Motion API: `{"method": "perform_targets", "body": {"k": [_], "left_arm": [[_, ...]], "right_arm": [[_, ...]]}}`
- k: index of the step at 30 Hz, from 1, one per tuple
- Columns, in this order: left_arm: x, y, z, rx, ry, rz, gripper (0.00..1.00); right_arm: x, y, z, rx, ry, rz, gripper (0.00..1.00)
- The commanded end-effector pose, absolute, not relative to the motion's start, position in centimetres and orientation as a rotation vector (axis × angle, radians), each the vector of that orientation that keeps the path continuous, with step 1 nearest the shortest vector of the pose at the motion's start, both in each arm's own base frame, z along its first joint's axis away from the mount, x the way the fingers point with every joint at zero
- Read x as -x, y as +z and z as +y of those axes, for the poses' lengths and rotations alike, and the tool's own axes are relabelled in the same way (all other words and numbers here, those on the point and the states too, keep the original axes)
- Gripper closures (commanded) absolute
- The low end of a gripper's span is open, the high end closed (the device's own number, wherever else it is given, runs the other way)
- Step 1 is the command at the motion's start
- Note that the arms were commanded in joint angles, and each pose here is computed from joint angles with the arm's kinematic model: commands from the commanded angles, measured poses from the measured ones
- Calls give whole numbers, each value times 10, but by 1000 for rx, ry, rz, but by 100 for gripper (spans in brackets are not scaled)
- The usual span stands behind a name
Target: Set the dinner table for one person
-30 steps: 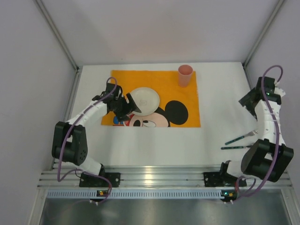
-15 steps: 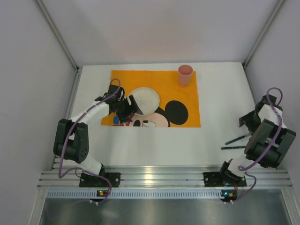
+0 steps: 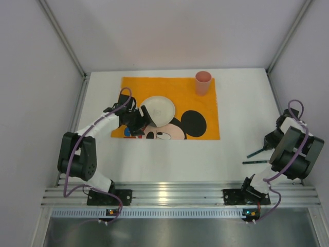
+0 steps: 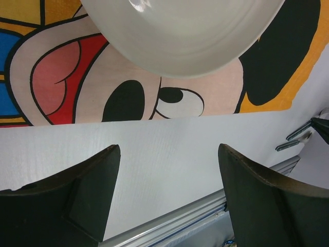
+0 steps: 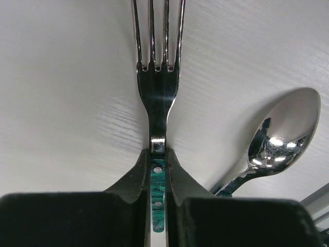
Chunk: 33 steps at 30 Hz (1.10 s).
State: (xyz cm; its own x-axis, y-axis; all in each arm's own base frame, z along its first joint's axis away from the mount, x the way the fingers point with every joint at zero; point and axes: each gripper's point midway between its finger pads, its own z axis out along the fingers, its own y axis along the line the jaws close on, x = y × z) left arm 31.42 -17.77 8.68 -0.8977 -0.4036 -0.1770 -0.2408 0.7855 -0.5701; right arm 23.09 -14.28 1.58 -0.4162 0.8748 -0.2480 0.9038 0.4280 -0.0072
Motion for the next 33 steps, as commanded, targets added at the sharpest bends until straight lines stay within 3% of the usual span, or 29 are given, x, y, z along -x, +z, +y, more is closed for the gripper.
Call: {"method": "perform_targets", "body": {"k": [1, 10, 17, 24, 33], "left_arm": [[-328, 114, -183, 449, -859, 2578, 18], [-375, 176, -227, 233, -824, 2468, 16], [-396, 237, -302, -55, -678, 2386, 16], [-354, 238, -373, -418, -424, 2356, 17], [-289, 213, -415, -705, -267, 2271, 19]], "right_arm": [[-243, 18, -147, -1495, -203, 2454, 100], [-324, 138, -72, -1142, 71, 2359, 100], [-333, 204, 7, -1037, 451, 2315, 100], [-321, 211, 100, -792, 646, 2456, 100], [-310, 226, 123, -688, 703, 2485, 100]]}}
